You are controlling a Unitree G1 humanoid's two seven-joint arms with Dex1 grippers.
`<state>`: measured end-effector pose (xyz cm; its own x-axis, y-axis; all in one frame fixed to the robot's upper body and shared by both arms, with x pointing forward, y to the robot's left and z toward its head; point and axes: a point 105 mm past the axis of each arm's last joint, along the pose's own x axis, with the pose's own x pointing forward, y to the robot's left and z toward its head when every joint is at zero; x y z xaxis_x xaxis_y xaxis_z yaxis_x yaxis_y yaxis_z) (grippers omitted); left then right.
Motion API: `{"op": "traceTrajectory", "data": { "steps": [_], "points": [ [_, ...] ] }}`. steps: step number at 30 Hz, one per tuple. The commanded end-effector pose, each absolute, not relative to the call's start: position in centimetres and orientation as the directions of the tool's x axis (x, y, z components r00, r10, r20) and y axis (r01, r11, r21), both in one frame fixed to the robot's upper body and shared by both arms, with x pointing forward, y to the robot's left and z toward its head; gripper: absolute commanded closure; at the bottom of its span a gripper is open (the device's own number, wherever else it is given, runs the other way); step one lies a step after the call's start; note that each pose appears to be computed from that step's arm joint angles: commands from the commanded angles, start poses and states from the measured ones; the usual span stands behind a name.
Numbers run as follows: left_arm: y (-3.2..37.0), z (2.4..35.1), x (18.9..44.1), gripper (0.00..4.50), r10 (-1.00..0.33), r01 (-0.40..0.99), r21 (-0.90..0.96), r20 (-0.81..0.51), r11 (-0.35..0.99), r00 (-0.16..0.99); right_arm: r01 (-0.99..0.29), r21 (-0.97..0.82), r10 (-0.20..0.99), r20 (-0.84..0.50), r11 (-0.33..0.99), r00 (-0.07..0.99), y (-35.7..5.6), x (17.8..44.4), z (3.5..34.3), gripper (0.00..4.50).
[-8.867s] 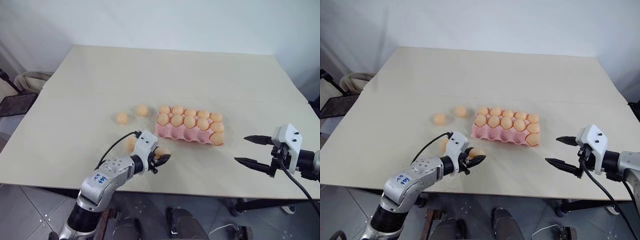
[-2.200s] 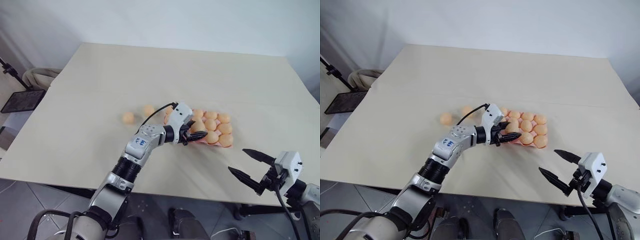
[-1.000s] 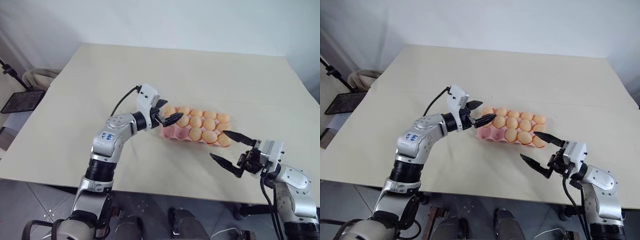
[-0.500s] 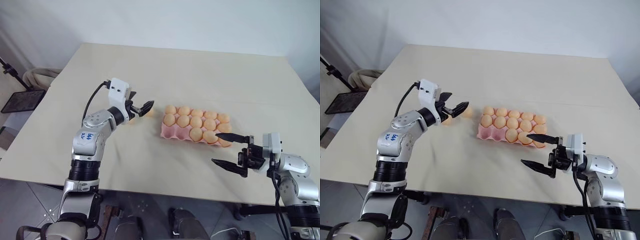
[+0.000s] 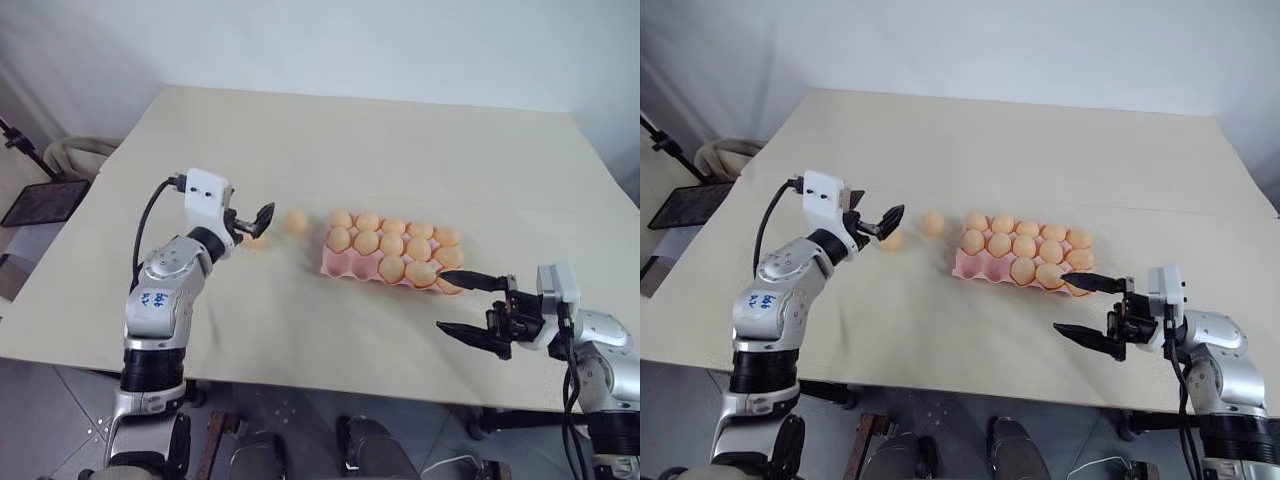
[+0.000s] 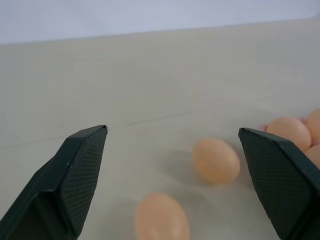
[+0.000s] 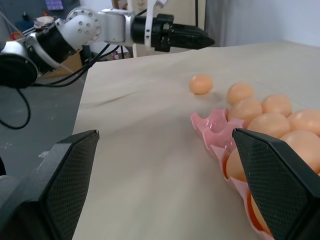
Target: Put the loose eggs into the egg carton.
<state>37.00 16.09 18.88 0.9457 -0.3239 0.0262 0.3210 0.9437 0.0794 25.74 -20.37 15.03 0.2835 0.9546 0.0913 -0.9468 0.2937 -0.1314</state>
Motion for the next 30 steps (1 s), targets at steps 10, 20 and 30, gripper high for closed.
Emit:
{"op": "traceTrajectory", "data": {
  "steps": [10, 20, 30],
  "points": [
    [19.7, 16.3, 28.8, 0.01, -0.325, 0.326, 0.018, -0.023, 0.945, 0.945, -0.940, -0.150, 0.952, 0.082, 0.305, 0.296, -21.3, 26.2, 16.4, 0.00],
    [17.7, 15.4, 31.2, 0.01, -0.390, 0.390, -0.007, -0.042, 0.921, 0.920, -0.943, -0.154, 0.956, 0.057, 0.294, 0.288, -21.3, 26.8, 16.4, 0.00],
    [16.7, 16.8, 37.2, 0.01, -0.369, 0.369, 0.010, 0.003, 0.930, 0.930, -0.925, -0.178, 0.942, 0.050, 0.335, 0.331, -21.8, 26.5, 16.6, 0.00]
  ]
}}
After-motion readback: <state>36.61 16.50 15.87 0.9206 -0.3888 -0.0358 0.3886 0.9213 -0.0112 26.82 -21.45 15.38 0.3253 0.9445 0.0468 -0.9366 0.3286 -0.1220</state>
